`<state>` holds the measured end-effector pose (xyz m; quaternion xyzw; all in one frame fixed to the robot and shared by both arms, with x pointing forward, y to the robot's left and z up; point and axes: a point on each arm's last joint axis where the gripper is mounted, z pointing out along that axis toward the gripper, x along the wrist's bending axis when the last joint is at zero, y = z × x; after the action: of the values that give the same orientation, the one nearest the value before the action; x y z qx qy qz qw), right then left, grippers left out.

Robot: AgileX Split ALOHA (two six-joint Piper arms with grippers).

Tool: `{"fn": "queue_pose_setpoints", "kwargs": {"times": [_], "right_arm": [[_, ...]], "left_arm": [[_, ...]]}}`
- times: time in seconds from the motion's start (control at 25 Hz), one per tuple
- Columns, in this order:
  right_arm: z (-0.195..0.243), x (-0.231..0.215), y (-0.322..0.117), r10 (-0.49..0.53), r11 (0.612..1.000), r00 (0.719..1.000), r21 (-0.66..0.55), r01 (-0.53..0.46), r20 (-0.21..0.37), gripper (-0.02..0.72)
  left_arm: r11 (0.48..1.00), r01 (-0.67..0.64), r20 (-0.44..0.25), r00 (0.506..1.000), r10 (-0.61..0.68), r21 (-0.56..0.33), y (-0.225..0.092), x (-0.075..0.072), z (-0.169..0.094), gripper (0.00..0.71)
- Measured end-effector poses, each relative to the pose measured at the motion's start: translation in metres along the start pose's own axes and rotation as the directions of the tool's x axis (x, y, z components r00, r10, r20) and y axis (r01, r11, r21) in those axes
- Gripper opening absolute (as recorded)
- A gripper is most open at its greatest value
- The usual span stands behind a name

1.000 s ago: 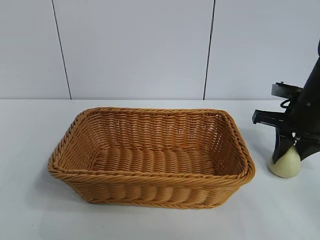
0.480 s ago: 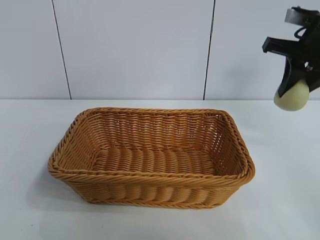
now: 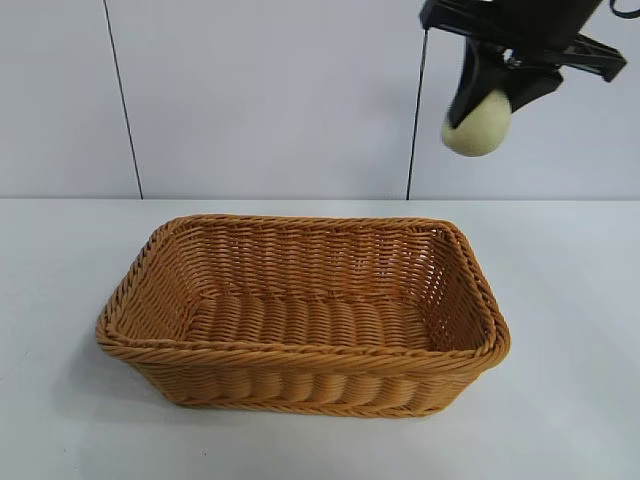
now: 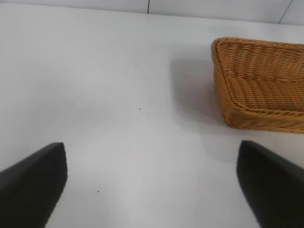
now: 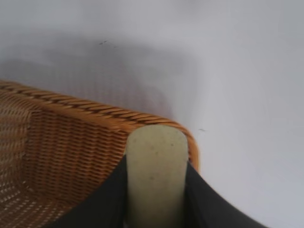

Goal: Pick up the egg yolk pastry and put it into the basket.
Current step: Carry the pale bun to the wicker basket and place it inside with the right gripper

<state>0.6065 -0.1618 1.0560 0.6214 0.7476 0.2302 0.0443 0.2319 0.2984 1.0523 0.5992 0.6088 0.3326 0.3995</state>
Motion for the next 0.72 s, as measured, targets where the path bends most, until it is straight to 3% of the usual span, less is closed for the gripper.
{"fn": "queue_pose_setpoints", "kwargs": {"times": [0.44,0.72], "right_arm": [[0.011,0.090,-0.015,-0.149,0.986,0.982,-0.096,0.139,-0.112,0.191],[0.065,0.097,-0.025,-0.132,0.991,0.986,0.013,0.134,-0.104,0.191]], "left_arm": [[1.000,0.000,0.000,1.000,0.000,0.000,0.000,0.000,0.000,0.696],[1.000,0.000,0.000,1.000,0.000,0.000,0.000,0.000,0.000,0.696]]}}
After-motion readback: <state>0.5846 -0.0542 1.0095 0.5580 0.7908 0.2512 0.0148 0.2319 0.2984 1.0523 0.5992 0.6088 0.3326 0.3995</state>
